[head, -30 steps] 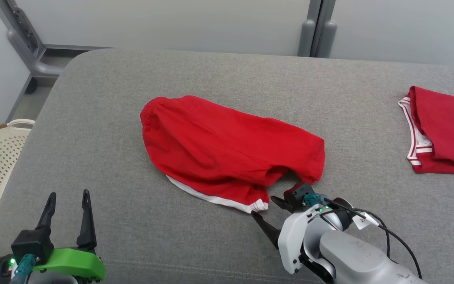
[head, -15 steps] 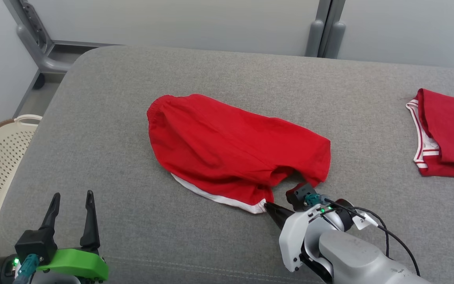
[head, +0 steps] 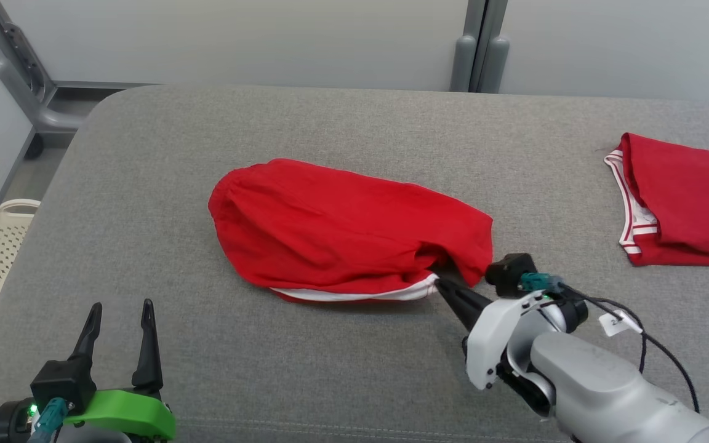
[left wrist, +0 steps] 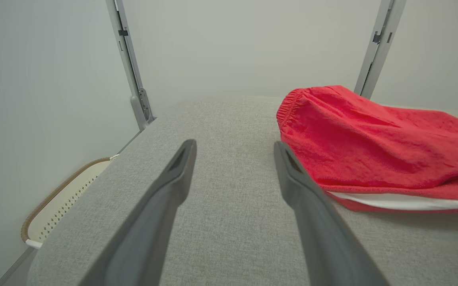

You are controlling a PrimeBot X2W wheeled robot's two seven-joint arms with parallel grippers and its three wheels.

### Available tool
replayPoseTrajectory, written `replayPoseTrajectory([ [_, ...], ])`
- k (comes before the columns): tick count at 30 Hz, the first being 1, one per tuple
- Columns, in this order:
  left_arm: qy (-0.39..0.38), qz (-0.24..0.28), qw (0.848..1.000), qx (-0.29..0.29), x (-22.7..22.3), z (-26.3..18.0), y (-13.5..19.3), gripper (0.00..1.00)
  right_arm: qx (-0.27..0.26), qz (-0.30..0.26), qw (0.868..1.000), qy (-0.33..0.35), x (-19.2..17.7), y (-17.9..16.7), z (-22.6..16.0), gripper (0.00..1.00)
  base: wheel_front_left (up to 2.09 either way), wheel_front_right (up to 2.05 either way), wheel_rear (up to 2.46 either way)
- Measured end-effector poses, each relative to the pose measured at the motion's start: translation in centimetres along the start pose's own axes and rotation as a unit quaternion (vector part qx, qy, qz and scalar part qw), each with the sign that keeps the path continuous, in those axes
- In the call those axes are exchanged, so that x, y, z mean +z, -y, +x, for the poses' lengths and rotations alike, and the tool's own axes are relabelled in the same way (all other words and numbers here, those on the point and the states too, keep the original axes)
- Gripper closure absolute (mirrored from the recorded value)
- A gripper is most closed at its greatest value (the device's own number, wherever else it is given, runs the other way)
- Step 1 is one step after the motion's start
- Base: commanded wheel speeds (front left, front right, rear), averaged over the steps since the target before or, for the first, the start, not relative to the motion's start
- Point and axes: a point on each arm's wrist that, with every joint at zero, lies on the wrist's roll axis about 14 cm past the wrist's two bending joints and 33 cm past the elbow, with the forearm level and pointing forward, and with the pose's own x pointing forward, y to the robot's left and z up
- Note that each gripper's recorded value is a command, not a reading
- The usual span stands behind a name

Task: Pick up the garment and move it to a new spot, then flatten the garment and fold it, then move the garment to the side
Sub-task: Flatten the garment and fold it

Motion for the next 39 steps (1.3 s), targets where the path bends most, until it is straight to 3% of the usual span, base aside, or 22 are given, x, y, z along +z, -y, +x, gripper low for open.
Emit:
replayPoseTrajectory([
  [4, 0.001, -0.002, 1.000, -0.010, 0.0, 0.1, 0.8, 0.00, -0.025, 0.017, 0.999, 0.032, 1.7, 2.4, -1.5, 1.00, 0.00, 0.00, 0.00],
  [15, -0.006, -0.005, 0.999, -0.045, -0.5, 1.0, 3.1, 0.00, -0.114, 0.052, 0.991, 0.046, 0.5, 9.0, -9.0, 1.00, 0.00, 0.00, 0.00],
  [22, -0.010, -0.004, 0.998, -0.061, -0.7, 1.4, 4.2, 0.00, -0.132, 0.072, 0.988, 0.029, -1.1, 9.6, -10.6, 1.00, 0.00, 0.00, 0.00],
  [30, -0.016, -0.003, 0.998, -0.064, -1.1, 1.5, 4.4, 0.00, -0.143, 0.058, 0.988, -0.006, -3.7, 9.3, -10.0, 1.00, 0.00, 0.00, 0.00],
  [31, -0.016, -0.003, 0.998, -0.065, -1.1, 1.5, 4.5, 0.00, -0.145, 0.052, 0.988, -0.011, -4.0, 9.3, -10.0, 0.81, 0.00, 0.00, 0.00],
  [32, -0.017, -0.003, 0.998, -0.065, -1.2, 1.5, 4.5, 0.00, -0.148, 0.052, 0.988, -0.009, -4.0, 9.4, -10.0, 0.00, 0.00, 0.00, 0.00],
  [39, -0.015, -0.003, 0.997, -0.070, -1.0, 1.8, 4.8, 0.00, -0.179, 0.038, 0.982, 0.035, -2.1, 11.2, -10.6, 0.00, 0.00, 0.00, 0.00],
])
